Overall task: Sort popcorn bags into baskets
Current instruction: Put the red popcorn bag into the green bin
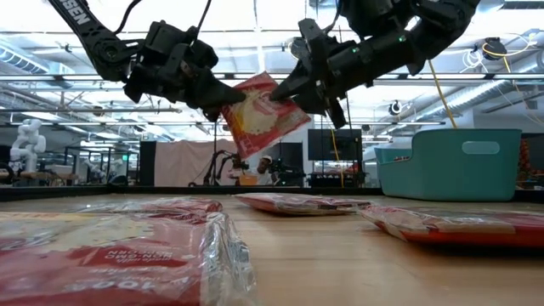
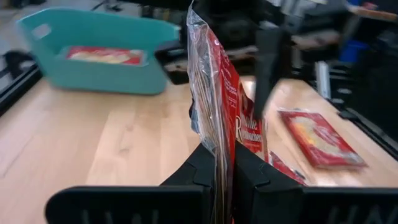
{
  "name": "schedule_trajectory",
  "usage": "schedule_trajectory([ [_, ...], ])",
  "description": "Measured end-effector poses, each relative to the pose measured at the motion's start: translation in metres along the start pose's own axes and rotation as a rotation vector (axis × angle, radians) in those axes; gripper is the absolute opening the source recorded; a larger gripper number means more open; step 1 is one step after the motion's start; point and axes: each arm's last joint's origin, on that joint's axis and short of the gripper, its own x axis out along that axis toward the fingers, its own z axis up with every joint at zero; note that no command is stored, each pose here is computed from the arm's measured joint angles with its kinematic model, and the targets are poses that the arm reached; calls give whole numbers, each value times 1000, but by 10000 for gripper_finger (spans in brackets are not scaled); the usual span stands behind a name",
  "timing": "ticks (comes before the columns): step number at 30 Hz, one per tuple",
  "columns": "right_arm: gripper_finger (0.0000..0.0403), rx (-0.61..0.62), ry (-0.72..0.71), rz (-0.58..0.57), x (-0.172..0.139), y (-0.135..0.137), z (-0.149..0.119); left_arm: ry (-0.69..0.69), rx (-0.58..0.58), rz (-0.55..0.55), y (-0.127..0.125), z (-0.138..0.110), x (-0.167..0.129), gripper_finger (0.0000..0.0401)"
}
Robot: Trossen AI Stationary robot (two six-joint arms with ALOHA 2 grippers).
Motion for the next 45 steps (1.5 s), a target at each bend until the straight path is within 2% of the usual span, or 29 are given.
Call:
schedule_trajectory([
  [7, 18, -24, -4, -43, 4, -7, -1, 15, 2, 28, -1, -1, 1, 22],
  [10, 12, -44, -1, -48, 3, -9, 1, 5, -5, 33, -2, 0, 3, 36],
  [13, 16, -76, 45, -45, -4, -13, 6, -13, -34, 61, -5, 2, 6, 79],
  [15, 10, -83, 96, -86, -13, -17, 9, -6, -32, 97, -10, 2, 10, 119],
  [21, 8, -85, 145, -181, -50, -29, 31, -3, -51, 293, -22, 2, 20, 230],
  [25, 6, -70, 159, -296, -86, -46, 58, -6, -62, 273, -33, 2, 26, 267],
  [29, 5, -40, 186, -440, -124, -62, 87, -2, -56, 260, -43, 1, 31, 270],
  [33, 6, -43, 213, -562, -158, -78, 109, 3, -46, 227, -52, 1, 35, 251],
  [36, 7, 8, 230, -669, -181, -92, 121, 5, -43, 210, -57, 1, 38, 233],
  [41, 7, 113, 298, -811, -206, -112, 123, 10, -33, 171, -67, 0, 42, 208],
  [45, 8, 197, 347, -871, -211, -124, 116, 13, -28, 152, -73, 0, 44, 192],
])
